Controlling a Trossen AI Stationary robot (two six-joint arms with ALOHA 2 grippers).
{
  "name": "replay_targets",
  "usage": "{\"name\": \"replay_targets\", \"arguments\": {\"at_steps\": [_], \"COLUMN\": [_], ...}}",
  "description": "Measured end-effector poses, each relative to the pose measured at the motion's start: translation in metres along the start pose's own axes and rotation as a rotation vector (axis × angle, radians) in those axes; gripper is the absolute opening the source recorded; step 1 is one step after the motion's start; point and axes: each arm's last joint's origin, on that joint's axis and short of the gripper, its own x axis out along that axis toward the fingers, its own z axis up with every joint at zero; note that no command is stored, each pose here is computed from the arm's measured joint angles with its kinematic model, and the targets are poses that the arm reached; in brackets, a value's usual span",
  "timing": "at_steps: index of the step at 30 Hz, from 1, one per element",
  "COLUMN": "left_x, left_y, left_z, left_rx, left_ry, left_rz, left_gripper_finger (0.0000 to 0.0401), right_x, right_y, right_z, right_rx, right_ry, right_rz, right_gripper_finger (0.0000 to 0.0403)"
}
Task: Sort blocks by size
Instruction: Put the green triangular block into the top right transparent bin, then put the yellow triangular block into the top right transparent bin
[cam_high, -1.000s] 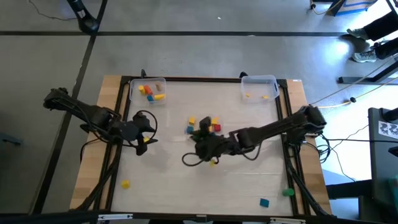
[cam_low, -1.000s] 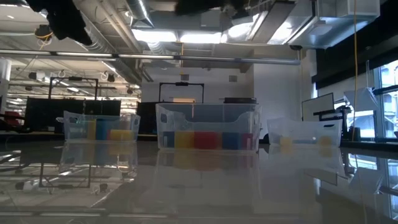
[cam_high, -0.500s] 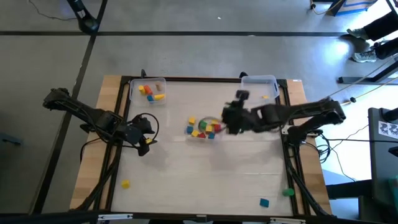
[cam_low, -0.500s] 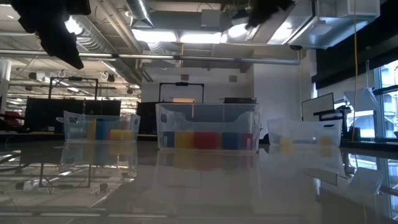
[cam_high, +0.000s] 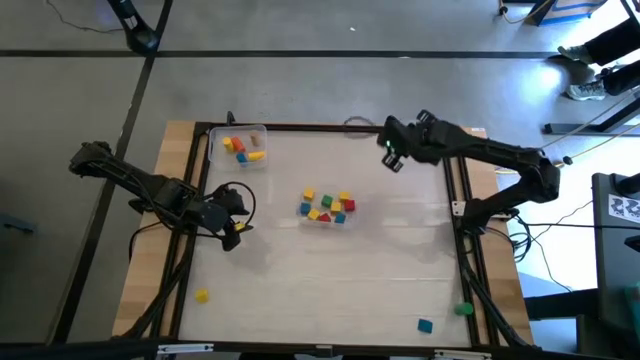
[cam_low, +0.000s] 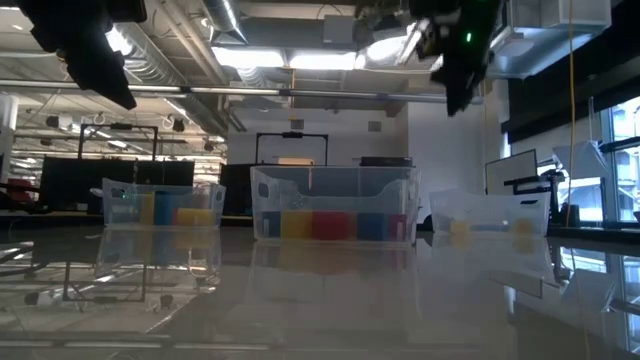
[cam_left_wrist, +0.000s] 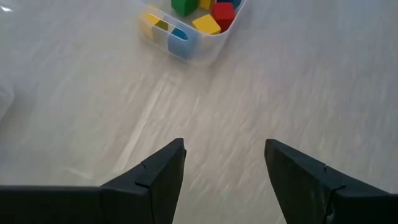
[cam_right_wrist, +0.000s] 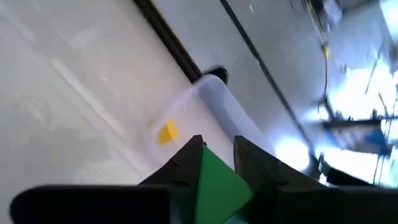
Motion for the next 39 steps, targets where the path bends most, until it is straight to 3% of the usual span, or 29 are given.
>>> {"name": "replay_targets", "arguments": {"at_steps": [10,21,32,39], "left_x": [0.0,0.0,0.0,0.0], "left_y": [0.0,-0.001,-0.001,-0.001], "left_z": [0.0,0.002,0.002,0.002], "left_rx": [0.0,0.012,-0.008,0.103], "left_ry": [-0.002,-0.017,-0.018,-0.02], "left_rz": [-0.001,-0.012,-0.011,-0.01], "left_gripper_finger": [0.021,0.021,0.021,0.021], "right_x": [0.078,0.121,0.131,0.1], "right_y": [-0.029,-0.037,-0.034,-0.017], "right_z": [-0.015,-0.037,-0.043,-0.027], "right_rx": [0.219,0.337,0.364,0.329], "right_ry": [0.079,0.083,0.055,-0.101], "right_rz": [0.057,0.048,-0.006,0.184], "right_gripper_finger": [0.0085,0.0079,0.0237,0.0257]}}
